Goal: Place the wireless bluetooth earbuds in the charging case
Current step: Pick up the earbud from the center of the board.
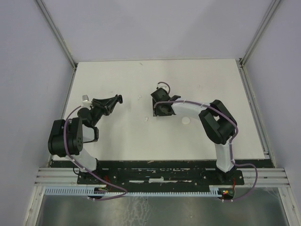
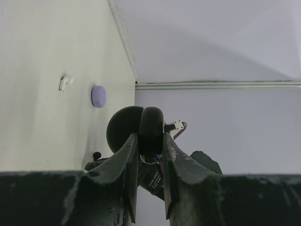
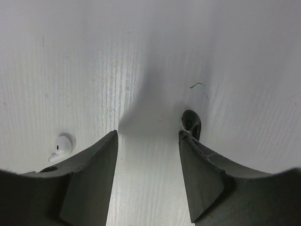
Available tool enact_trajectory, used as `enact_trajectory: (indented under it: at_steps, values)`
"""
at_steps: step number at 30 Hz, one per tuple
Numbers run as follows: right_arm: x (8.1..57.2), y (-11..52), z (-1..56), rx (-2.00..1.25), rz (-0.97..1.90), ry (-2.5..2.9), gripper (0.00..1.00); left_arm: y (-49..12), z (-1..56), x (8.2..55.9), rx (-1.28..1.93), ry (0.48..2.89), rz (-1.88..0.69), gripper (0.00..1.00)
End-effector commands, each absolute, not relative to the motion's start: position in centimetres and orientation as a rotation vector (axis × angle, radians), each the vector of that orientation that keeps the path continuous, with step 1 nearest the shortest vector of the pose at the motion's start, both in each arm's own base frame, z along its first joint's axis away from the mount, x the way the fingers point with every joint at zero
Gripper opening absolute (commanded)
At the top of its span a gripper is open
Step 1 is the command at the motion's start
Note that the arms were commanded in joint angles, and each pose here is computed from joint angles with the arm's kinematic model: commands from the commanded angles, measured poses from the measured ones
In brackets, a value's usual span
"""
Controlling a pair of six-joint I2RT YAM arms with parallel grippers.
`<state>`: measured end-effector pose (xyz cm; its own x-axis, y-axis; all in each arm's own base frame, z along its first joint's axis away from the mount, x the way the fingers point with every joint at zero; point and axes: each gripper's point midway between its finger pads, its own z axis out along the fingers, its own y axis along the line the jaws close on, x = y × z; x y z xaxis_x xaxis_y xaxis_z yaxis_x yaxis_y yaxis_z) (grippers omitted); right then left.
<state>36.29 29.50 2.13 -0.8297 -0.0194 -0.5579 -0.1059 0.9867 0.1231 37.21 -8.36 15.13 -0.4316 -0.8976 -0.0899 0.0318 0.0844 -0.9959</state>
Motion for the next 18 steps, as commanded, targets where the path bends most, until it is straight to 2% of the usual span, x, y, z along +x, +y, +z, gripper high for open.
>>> enact_trajectory:
  at_steps: [1,8,12,18]
  values:
    - [36.0,30.4,2.1,-0.104,0.208,2.558,0.62,-8.3,17.0,37.9,-0.825,1.498,-1.480,0.03]
    - [36.0,30.9,6.9,-0.234,0.168,2.414,0.61,-8.3,17.1,37.9,-0.820,1.497,-1.478,0.03]
    - [36.7,29.1,9.8,-0.269,0.057,2.355,0.59,-8.5,17.4,37.9,-0.802,1.511,-1.476,0.03]
    - [37.3,26.0,10.4,-0.352,-0.148,2.427,0.54,-10.8,17.8,38.3,-0.726,1.572,-1.507,0.03]
